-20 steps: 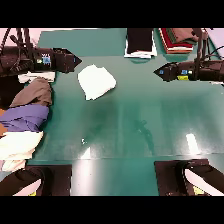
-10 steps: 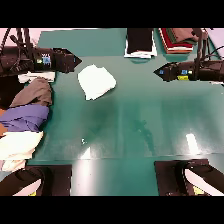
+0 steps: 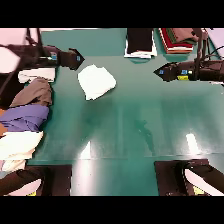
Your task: Fold the shirts.
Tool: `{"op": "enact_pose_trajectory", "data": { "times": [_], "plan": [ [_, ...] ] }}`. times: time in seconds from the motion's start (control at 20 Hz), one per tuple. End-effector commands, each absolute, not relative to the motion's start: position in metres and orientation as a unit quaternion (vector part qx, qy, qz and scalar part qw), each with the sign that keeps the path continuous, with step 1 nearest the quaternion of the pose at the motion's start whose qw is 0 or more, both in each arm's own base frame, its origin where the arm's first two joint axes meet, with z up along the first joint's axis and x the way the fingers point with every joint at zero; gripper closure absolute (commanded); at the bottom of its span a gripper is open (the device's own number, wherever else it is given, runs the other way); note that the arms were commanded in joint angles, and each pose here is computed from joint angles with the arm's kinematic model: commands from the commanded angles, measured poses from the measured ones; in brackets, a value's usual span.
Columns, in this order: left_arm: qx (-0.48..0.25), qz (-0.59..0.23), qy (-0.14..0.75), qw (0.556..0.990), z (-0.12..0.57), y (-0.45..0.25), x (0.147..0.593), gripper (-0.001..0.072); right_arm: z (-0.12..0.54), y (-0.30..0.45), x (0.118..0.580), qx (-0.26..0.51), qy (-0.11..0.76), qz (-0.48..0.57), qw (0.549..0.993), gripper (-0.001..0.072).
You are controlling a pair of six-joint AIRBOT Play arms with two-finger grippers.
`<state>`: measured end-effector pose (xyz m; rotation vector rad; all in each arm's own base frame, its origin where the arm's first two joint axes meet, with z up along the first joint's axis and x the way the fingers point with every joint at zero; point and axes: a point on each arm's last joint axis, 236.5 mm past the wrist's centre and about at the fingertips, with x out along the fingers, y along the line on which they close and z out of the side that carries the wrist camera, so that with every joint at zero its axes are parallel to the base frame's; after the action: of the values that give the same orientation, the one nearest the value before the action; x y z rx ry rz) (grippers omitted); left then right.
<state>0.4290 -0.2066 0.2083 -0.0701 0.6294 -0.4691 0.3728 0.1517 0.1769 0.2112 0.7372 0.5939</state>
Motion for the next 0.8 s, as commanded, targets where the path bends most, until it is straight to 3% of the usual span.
{"op": "enact_pose_trajectory", "data": {
  "times": [0.0,0.25,0.5,0.55,0.6,0.65,0.75],
  "plan": [
    [-0.016,-0.181,0.376,0.909,0.119,-0.194,0.474,0.0044,0.177,0.153,0.372,0.105,0.354,0.287,0.884,0.0696],
    [-0.066,-0.174,0.476,0.859,-0.02,-0.221,0.498,0.0044,0.177,0.154,0.371,0.104,0.356,0.289,0.883,0.0696],
    [-0.091,-0.17,0.479,0.856,-0.044,-0.229,0.506,0.0049,0.178,0.154,0.372,0.105,0.355,0.289,0.883,0.0696],
    [-0.091,-0.171,0.477,0.857,-0.042,-0.229,0.507,0.0241,0.179,0.156,0.371,0.111,0.354,0.292,0.882,0.0696],
    [-0.091,-0.172,0.477,0.857,-0.039,-0.23,0.508,0.0621,0.181,0.158,0.372,0.115,0.351,0.294,0.881,0.0696],
    [-0.086,-0.176,0.478,0.856,-0.035,-0.231,0.508,0.0682,0.183,0.157,0.372,0.114,0.35,0.294,0.882,0.0696],
    [-0.069,-0.186,0.48,0.854,-0.013,-0.232,0.51,0.0682,0.193,0.158,0.372,0.11,0.342,0.298,0.884,0.0697]
  ]
}}
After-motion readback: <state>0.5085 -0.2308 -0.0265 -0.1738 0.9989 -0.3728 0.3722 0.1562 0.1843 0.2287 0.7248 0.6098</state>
